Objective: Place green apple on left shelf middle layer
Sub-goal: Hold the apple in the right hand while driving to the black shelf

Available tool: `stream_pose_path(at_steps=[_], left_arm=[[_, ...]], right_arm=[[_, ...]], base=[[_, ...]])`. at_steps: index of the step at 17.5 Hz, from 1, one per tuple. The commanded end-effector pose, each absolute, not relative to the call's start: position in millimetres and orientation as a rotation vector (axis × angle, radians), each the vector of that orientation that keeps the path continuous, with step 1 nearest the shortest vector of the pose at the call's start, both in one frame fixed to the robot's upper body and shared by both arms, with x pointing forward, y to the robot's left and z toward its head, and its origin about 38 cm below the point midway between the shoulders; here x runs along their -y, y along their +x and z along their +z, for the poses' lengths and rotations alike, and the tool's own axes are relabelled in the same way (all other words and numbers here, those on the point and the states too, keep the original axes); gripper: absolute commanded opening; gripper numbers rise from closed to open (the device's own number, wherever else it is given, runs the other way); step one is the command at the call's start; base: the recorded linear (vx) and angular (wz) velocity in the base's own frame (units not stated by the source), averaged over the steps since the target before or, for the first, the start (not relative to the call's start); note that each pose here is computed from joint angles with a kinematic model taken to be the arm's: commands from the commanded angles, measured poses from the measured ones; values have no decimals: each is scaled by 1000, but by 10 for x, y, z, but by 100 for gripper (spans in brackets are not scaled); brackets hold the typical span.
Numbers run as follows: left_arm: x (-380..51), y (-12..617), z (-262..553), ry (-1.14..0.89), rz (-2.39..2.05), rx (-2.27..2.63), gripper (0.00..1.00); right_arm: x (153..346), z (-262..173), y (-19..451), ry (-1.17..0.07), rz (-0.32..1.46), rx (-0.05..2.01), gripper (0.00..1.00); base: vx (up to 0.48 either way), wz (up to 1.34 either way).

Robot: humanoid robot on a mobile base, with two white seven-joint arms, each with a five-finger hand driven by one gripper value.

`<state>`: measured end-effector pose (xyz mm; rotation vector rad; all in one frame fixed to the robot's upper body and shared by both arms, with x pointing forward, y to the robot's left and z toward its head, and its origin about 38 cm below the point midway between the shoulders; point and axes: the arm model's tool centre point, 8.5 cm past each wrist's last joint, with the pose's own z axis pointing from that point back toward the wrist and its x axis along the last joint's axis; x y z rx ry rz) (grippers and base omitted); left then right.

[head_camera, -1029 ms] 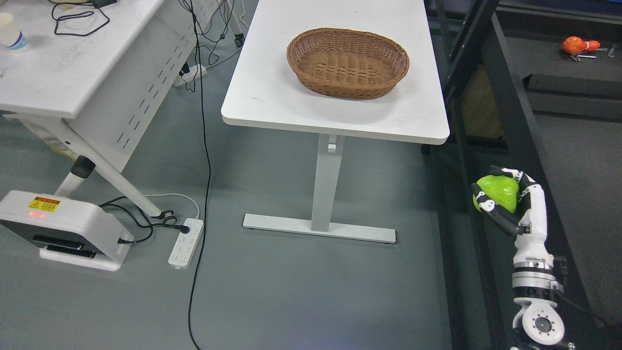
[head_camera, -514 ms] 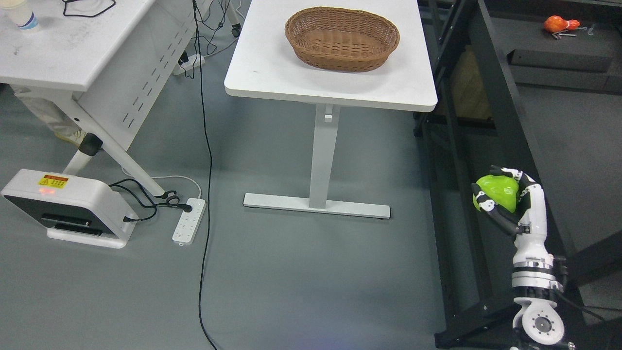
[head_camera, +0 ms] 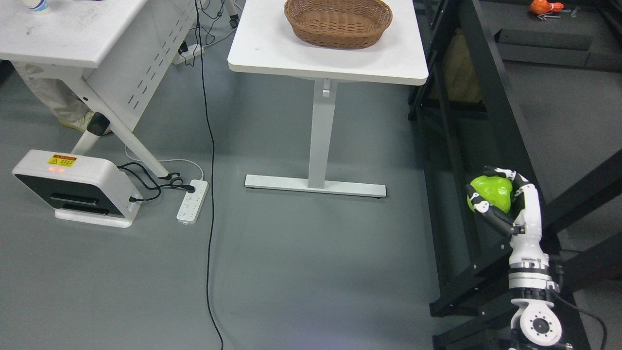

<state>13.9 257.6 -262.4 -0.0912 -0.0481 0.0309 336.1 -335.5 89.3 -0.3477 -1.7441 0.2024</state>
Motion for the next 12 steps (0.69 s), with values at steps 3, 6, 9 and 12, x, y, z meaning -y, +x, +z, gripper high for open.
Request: stream_pose_path(at_steps=[3,6,9,12], left_arm=[[-2688,279,-2610,-75,27,70,100],[-2688,279,-2610,-75,29,71,100],[-2688,279,-2610,-75,29,71,100],[-2688,279,-2610,-75,27,70,100]], right_arm=[[3205,828,3348,-303,239,1738,0],[3204,828,3348,-304,240,1737,0],[3205,828,3348,-303,239,1738,0],[3204,828,3348,-304,240,1737,0]], base=[[-163,-82],[-141,-286],[-116,-394],[-110,-585]])
